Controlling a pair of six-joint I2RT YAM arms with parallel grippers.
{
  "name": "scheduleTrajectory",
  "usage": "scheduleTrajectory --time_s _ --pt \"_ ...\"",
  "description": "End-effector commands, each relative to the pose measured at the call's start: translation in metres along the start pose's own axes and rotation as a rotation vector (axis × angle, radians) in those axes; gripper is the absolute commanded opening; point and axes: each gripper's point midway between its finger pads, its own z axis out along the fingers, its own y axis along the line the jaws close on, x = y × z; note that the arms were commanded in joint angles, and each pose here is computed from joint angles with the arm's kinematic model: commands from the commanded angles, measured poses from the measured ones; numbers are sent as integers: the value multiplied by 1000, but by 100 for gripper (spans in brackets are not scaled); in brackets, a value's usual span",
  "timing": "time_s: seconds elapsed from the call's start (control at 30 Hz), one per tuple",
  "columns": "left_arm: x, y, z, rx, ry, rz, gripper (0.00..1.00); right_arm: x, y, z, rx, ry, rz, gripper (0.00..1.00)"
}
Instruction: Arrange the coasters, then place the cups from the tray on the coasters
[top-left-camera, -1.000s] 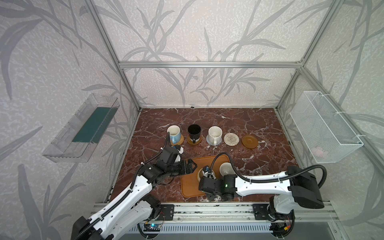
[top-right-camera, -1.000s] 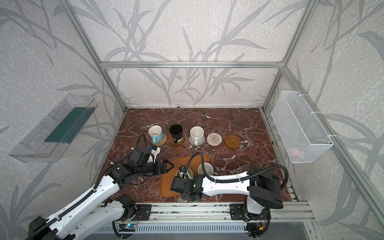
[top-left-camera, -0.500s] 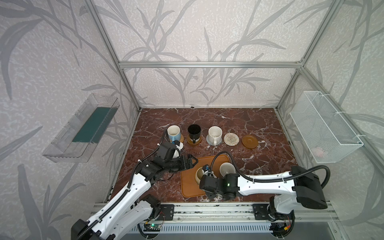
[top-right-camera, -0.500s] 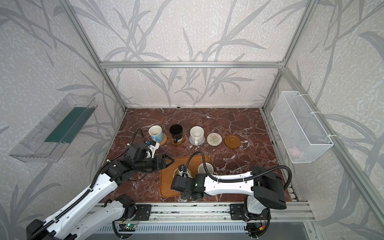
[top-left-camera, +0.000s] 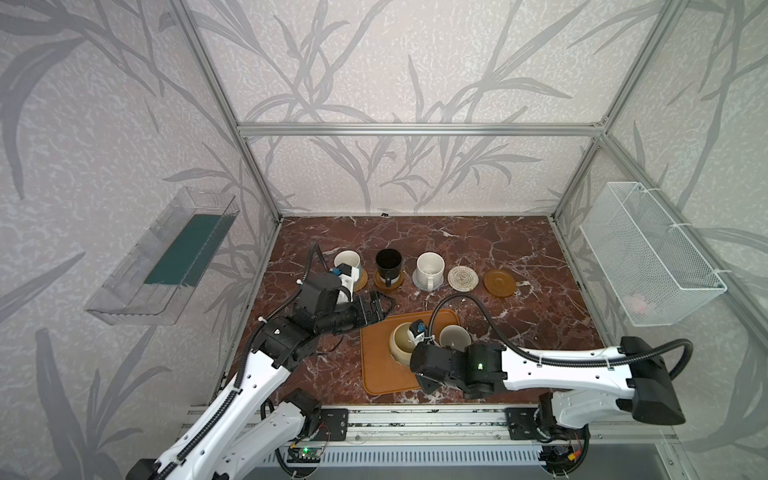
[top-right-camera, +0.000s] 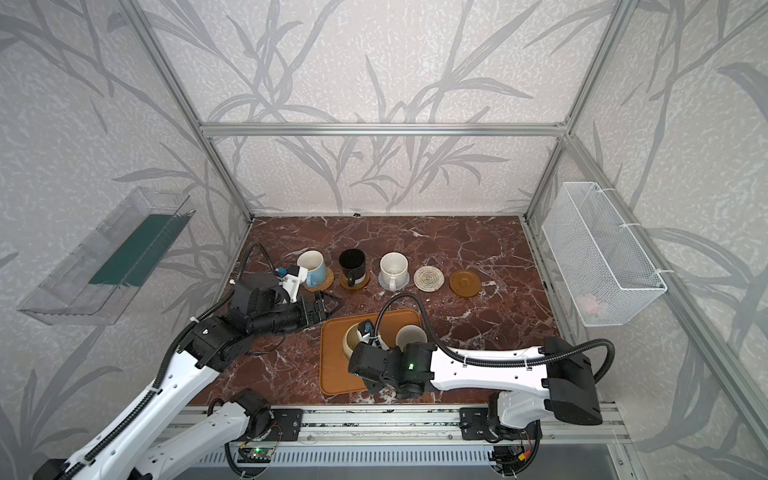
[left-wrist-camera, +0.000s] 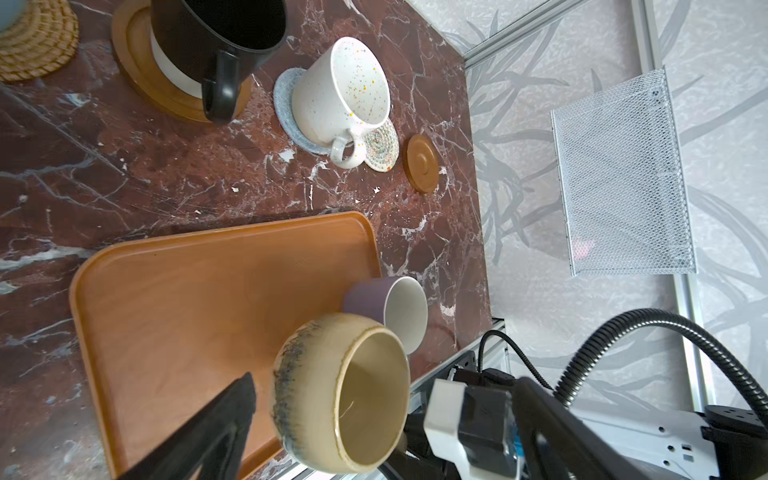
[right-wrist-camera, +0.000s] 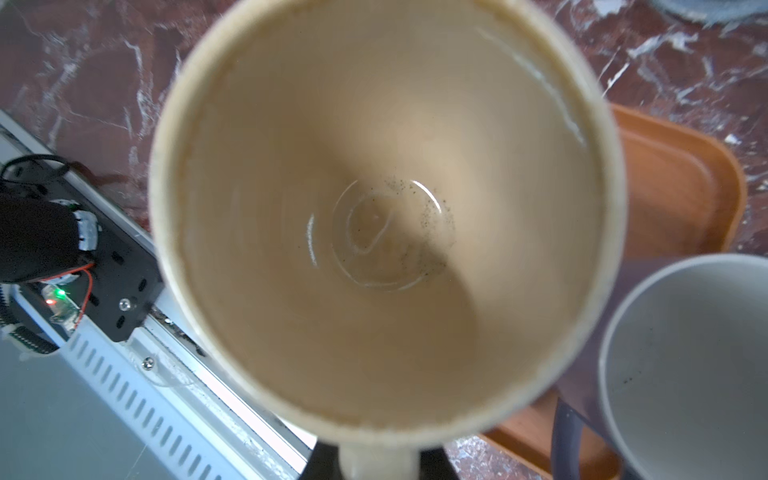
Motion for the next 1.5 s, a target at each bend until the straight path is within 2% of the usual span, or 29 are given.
scheduleTrajectory --time_s 0.0,0.17,0.63,0.7,0.77,1.07,1.47 --pt "-22 -37 -13 114 -67 2 99 -53 6 -32 -62 -192 43 0" --pt "-35 -54 -16 135 -81 6 99 -72 -12 -41 -79 -241 81 0" --pt "-44 -62 -6 150 -74 -13 99 -101 -63 -62 -60 -308 132 0" --pt "-44 -59 -8 86 -84 16 99 -105 -68 -66 -62 -324 144 0" --pt "-43 -64 -8 95 -72 33 99 -109 -76 -68 -65 -338 170 0" --pt "-45 -79 4 170 -45 13 99 -122 -89 -77 -93 -360 206 0" --pt "-48 -89 29 141 -11 68 99 -132 -110 -87 -75 -379 235 0"
